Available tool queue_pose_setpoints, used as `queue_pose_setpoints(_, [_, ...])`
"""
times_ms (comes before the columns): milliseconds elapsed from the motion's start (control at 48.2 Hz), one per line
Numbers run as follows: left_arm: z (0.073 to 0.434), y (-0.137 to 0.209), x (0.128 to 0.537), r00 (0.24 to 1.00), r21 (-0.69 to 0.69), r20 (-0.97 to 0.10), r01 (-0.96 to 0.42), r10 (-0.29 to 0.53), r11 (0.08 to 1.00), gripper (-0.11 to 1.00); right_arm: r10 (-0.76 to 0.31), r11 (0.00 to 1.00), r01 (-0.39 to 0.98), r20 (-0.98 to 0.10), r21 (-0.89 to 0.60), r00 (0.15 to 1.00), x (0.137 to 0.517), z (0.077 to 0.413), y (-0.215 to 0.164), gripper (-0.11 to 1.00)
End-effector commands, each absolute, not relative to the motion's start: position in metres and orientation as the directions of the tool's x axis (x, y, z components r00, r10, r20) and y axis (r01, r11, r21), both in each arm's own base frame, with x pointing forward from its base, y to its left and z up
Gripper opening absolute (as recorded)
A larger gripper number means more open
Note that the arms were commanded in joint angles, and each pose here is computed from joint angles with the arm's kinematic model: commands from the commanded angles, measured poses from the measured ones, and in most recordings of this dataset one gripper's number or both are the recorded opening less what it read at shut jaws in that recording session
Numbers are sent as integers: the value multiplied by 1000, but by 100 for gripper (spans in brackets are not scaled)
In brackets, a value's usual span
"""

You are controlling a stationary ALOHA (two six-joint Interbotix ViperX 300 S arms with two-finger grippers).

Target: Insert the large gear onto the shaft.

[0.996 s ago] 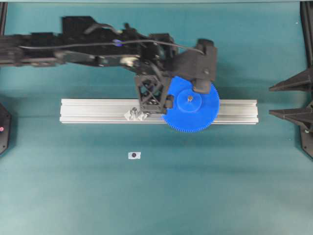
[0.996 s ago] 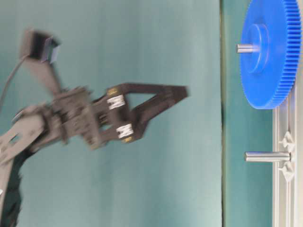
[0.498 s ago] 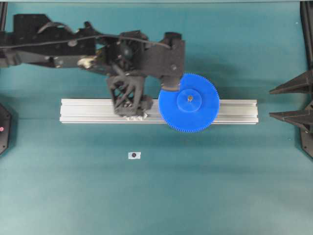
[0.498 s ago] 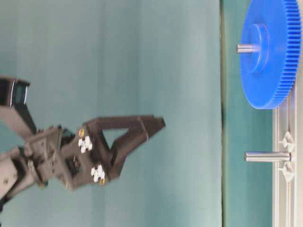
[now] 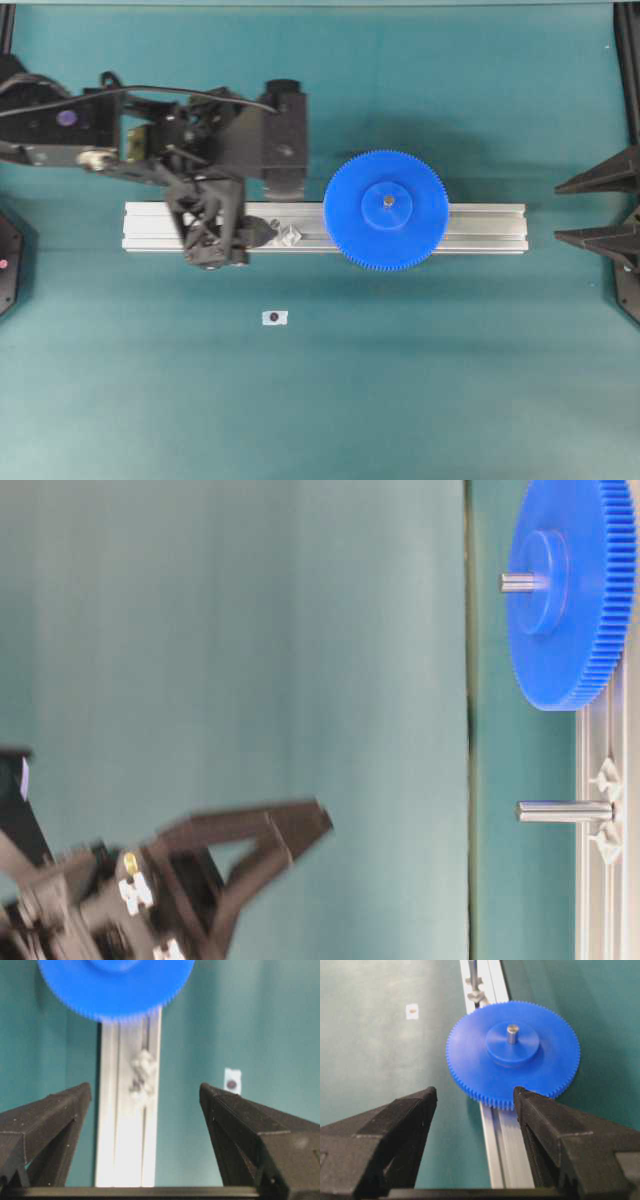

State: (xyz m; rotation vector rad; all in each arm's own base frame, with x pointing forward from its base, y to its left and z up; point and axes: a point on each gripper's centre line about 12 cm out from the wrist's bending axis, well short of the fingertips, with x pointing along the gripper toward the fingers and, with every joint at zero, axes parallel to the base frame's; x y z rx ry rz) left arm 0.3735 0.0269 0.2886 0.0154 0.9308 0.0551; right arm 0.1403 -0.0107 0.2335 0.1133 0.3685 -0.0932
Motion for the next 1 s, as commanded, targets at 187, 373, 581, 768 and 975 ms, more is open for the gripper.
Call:
queue_pose_setpoints(187, [298,19,338,650,41,-758,-28,49,999,87,-75,988,119,-354,104,932,140,238,-11,71])
queue_pose_setpoints(373, [301,16,325,740,47,-671,-21,47,999,87,-75,988,118,-353,104,933,140,239,-11,71])
queue_pose_setpoints(581, [297,15,309,800,45,-598,-25,47,999,87,-75,987,119,-354,105,932,140,238,-11,71])
queue_pose_setpoints(768, [302,12,295,838,46,-544,-18,40,999,87,-74,987,119,-353,107,933,140,239,-11,71])
queue_pose_setpoints(975, [297,8,297,831,48,-555,-3,29,999,87,-74,987,119,-356,107,932,140,238,-11,71])
